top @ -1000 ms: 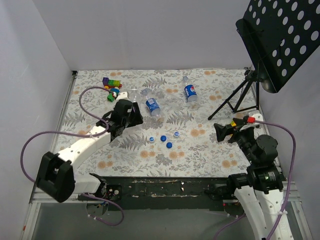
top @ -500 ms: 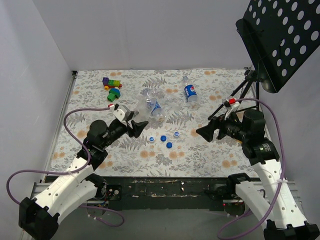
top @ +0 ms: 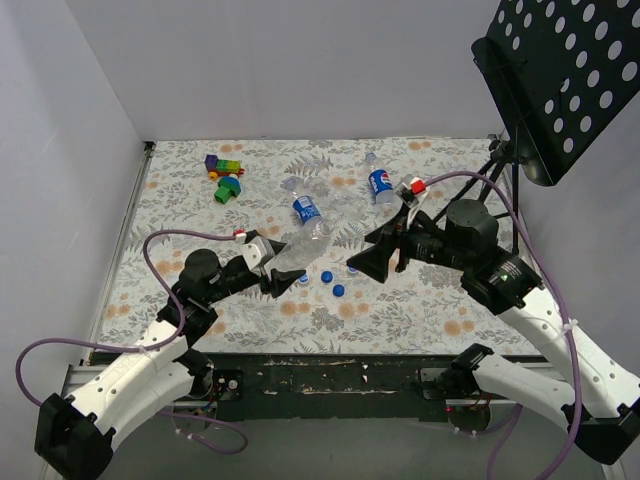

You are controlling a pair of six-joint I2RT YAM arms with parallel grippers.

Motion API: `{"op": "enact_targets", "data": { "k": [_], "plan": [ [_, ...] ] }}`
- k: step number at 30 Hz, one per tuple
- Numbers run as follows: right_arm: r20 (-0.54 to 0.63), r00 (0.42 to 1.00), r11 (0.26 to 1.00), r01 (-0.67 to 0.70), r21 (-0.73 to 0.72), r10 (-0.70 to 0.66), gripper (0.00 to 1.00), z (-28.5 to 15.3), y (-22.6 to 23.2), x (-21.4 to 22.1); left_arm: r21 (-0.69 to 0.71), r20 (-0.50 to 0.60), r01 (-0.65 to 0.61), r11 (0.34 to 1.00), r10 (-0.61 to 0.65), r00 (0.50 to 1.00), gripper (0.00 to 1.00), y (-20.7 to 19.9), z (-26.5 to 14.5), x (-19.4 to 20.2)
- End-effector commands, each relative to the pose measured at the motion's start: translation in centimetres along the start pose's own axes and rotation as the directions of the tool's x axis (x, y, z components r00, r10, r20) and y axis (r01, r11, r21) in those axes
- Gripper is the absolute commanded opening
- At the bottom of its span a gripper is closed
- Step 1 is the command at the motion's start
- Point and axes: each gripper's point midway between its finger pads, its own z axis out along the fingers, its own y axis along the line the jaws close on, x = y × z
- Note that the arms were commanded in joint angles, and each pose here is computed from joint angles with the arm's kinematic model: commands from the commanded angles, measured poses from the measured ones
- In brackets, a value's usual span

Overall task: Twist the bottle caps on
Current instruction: Pick up the plastic bottle at the center of the board.

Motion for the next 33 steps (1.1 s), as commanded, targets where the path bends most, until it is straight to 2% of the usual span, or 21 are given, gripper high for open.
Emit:
{"op": "enact_targets", "data": {
  "k": [1, 7, 10, 21, 24, 26, 29, 32, 33],
  "plan": [
    [0.133, 0.981, 0.988, 0.148, -0.042, -0.141, 0.92, 0.8, 2.9, -5.6, 0.091, 0.002, -0.026, 0.995, 0.025, 1.000, 0.43, -1.6, 0.2, 0.0],
    [0.165, 0.963, 0.968, 0.229, -0.102, -0.211, 0.79, 1.6, 4.3, -7.1, 0.119, -0.004, -0.020, 0.993, 0.020, 1.000, 0.43, -2.3, 0.4, 0.2],
    [0.146, 0.964, 0.963, 0.242, -0.122, -0.224, 0.73, 2.0, 4.5, -7.0, 0.122, -0.003, -0.021, 0.992, 0.022, 1.000, 0.43, -2.5, 0.5, 0.2],
    [0.104, 0.960, 0.943, 0.276, -0.184, -0.260, 0.60, 3.0, 6.2, -5.8, 0.123, -0.005, -0.019, 0.992, 0.020, 1.000, 0.43, -2.6, 0.6, 0.2],
    [0.093, 0.960, 0.944, 0.277, -0.178, -0.264, 0.51, 3.2, 6.1, -5.5, 0.125, -0.004, -0.019, 0.992, 0.019, 1.000, 0.43, -2.7, 0.6, 0.1],
    [0.094, 0.960, 0.945, 0.277, -0.174, -0.264, 0.42, 3.2, 6.0, -5.4, 0.120, -0.001, -0.022, 0.993, 0.022, 1.000, 0.44, -2.6, 0.6, 0.1],
    [0.097, 0.959, 0.947, 0.280, -0.159, -0.267, 0.22, 3.0, 5.9, -5.4, 0.118, 0.001, -0.024, 0.993, 0.024, 1.000, 0.53, -2.7, 0.5, 0.0],
    [0.096, 0.956, 0.947, 0.289, -0.138, -0.278, 0.01, 2.8, 5.5, -5.3, 0.127, 0.000, -0.023, 0.992, 0.024, 1.000, 0.78, -2.9, 0.3, -0.2],
    [0.094, 0.954, 0.946, 0.295, -0.134, -0.285, 0.01, 2.9, 5.4, -5.3, 0.134, -0.003, -0.024, 0.991, 0.025, 1.000, 0.84, -3.0, 0.2, -0.2]
  ]
}}
